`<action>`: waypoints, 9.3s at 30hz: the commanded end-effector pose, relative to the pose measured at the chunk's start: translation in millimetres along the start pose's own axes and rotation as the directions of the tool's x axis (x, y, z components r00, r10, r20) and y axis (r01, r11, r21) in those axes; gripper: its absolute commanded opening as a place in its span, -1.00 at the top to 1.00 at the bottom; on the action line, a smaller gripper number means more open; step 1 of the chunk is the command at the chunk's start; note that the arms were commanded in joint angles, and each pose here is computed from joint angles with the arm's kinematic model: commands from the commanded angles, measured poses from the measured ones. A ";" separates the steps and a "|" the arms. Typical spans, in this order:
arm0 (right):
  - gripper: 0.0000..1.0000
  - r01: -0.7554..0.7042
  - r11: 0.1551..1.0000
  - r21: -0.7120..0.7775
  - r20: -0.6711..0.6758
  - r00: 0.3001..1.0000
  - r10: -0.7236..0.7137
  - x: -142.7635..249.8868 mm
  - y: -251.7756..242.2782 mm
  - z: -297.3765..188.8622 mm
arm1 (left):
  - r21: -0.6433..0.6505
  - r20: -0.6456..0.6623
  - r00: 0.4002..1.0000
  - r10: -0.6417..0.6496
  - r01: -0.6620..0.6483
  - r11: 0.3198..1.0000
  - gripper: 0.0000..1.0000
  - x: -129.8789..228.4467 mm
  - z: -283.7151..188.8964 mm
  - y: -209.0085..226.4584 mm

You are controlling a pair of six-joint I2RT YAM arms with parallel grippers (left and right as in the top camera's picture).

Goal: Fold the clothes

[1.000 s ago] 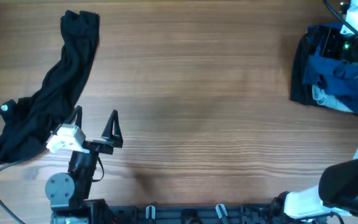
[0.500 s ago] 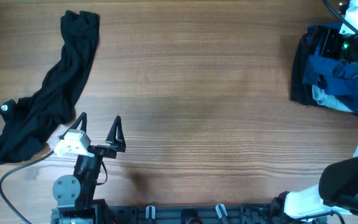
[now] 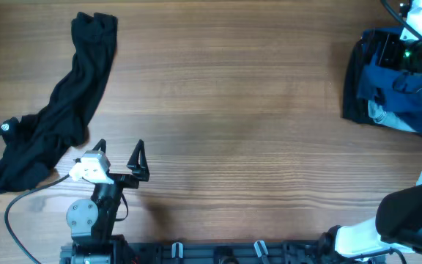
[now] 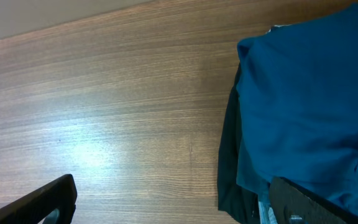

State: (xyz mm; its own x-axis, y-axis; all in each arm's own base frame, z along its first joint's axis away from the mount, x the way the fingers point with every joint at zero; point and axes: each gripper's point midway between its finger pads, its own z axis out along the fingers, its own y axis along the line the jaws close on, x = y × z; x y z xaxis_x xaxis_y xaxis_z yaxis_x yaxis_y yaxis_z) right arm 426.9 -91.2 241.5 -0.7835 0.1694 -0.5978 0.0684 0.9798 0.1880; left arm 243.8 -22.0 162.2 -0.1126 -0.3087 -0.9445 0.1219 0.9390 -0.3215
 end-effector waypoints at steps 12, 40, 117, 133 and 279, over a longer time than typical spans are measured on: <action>-0.99 -0.015 1.000 0.014 -0.007 1.000 0.015 0.3 -4.2 3.9 | -0.012 0.007 1.000 -0.004 0.004 1.000 -1.00 0.4 -0.2 2.3; -0.99 0.300 0.954 0.024 0.387 0.877 -0.286 -19.7 113.2 -148.9 | -0.012 0.007 1.000 -0.004 0.004 1.000 -1.00 0.4 -0.2 2.3; -0.99 0.143 0.974 -0.174 0.771 0.636 0.044 199.5 88.2 -51.7 | -0.013 0.003 1.000 -0.005 0.005 1.000 -0.99 1.1 0.0 2.6; -1.00 0.143 0.974 -0.174 0.771 0.636 0.044 199.5 88.1 -51.7 | -0.013 0.003 1.000 -0.005 0.005 1.000 -0.99 1.1 0.0 2.6; -1.00 0.142 0.974 -0.174 0.770 0.637 0.044 199.6 88.1 -51.4 | -0.013 0.003 1.000 -0.005 0.005 1.000 -1.00 1.1 0.0 2.6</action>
State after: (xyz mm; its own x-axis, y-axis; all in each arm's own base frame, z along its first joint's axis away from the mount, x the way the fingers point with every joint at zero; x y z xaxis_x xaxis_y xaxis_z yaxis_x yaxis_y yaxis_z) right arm 245.4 24.6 175.9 -0.0342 0.2193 -0.9751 -0.1578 0.9622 0.2219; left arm 243.7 -22.0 162.6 -0.1107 -0.3086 -0.9447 0.1222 0.9391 -0.3211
